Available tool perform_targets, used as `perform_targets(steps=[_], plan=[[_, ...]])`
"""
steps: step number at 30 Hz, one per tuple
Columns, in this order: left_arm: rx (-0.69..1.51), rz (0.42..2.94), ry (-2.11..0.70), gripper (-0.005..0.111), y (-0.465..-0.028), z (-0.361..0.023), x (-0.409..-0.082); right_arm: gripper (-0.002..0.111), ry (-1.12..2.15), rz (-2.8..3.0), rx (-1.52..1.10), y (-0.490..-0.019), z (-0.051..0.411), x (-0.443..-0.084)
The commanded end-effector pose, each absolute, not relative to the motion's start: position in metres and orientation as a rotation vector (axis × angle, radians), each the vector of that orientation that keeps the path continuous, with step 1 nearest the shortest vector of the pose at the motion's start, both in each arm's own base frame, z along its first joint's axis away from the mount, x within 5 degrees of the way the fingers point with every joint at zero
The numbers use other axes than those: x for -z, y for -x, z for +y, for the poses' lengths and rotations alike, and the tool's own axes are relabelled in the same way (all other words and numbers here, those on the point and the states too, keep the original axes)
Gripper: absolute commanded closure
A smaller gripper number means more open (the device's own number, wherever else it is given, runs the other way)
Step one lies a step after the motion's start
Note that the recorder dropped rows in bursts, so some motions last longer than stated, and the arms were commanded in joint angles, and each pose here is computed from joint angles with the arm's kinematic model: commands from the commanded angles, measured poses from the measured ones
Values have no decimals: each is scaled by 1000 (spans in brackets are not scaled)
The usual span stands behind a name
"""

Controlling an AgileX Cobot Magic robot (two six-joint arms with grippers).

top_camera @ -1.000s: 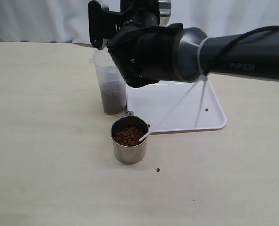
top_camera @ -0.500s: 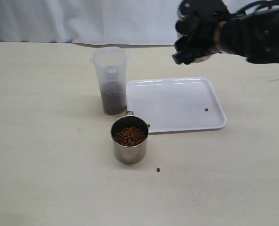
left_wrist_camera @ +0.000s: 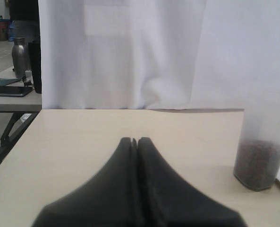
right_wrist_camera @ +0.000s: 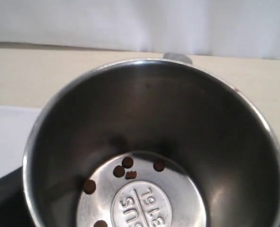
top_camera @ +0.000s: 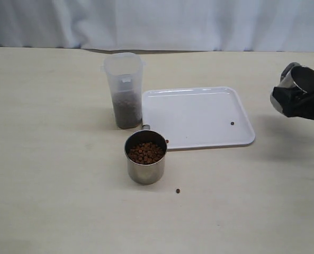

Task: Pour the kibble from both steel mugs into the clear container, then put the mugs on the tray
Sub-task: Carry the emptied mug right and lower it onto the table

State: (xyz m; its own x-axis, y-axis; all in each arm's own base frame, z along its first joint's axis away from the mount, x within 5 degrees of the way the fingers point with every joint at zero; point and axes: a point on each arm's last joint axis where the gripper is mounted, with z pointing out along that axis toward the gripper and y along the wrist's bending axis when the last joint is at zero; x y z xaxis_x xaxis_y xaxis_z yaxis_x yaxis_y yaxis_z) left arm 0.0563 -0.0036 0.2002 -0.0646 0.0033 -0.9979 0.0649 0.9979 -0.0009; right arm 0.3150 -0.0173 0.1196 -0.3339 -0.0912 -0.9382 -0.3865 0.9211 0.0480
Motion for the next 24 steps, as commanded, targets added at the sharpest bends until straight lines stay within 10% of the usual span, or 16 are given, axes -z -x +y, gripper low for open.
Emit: perform_targets(steps=[1,24], plan=[[55,1627,-45,107,-56,-4,-200,103,409,1920,-317,-324,-18,-103],[55,1627,-45,107,-56,-4,-200,43,491,1978,-268,-343,8,-68]])
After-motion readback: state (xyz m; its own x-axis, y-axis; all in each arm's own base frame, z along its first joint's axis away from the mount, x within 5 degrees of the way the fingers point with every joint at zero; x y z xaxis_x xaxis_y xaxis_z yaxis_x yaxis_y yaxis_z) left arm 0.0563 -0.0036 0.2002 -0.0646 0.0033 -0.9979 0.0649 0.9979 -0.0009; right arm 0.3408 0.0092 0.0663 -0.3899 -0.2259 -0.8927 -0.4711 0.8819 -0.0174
